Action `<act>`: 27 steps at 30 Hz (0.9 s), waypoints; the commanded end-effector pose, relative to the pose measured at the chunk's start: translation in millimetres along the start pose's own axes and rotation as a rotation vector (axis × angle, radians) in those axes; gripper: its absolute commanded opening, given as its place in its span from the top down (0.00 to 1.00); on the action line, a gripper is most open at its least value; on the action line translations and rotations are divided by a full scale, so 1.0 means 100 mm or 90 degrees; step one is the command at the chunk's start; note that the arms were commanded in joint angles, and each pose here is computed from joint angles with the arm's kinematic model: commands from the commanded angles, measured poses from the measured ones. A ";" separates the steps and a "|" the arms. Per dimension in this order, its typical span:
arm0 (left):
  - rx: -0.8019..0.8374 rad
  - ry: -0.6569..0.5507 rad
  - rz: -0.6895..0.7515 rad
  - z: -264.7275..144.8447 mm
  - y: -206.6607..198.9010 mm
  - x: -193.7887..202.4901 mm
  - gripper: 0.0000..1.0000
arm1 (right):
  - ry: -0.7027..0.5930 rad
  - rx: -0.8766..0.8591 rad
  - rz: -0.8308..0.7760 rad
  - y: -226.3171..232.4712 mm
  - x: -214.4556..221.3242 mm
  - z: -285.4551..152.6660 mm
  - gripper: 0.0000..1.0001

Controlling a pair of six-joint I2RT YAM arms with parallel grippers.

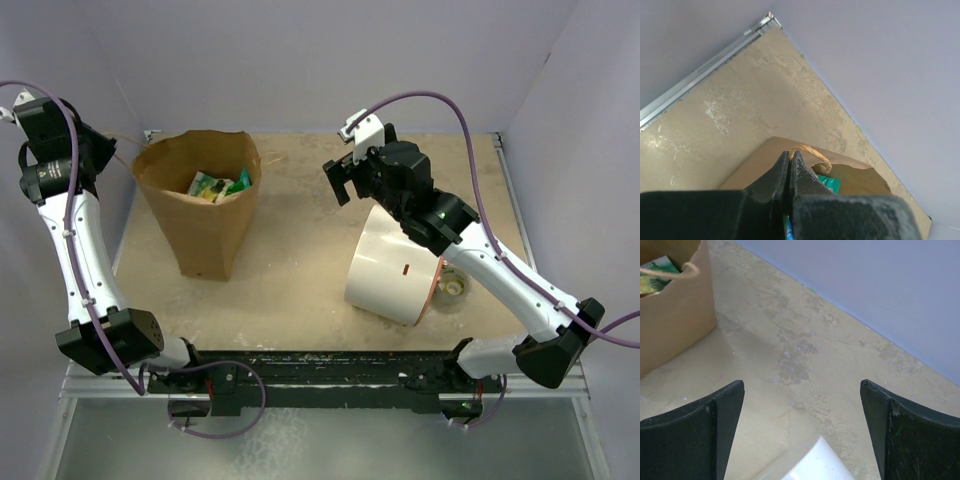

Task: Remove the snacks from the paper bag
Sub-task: Adjust the paper bag at the center of the board.

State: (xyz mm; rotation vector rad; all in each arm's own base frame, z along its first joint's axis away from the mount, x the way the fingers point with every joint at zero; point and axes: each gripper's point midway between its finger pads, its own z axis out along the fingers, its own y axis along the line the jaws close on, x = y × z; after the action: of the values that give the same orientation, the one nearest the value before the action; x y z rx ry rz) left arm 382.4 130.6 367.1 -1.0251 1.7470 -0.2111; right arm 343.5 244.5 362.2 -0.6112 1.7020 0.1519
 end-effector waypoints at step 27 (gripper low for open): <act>0.427 0.138 -0.027 -0.94 -0.93 0.49 1.00 | -0.033 -0.069 0.068 0.28 -0.19 0.20 0.01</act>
State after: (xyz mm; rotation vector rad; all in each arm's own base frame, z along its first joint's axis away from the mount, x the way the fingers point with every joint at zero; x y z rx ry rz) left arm 366.2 40.2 387.4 -0.7240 1.7350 -0.7490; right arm 349.4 263.0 347.8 -0.6159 1.7300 0.2247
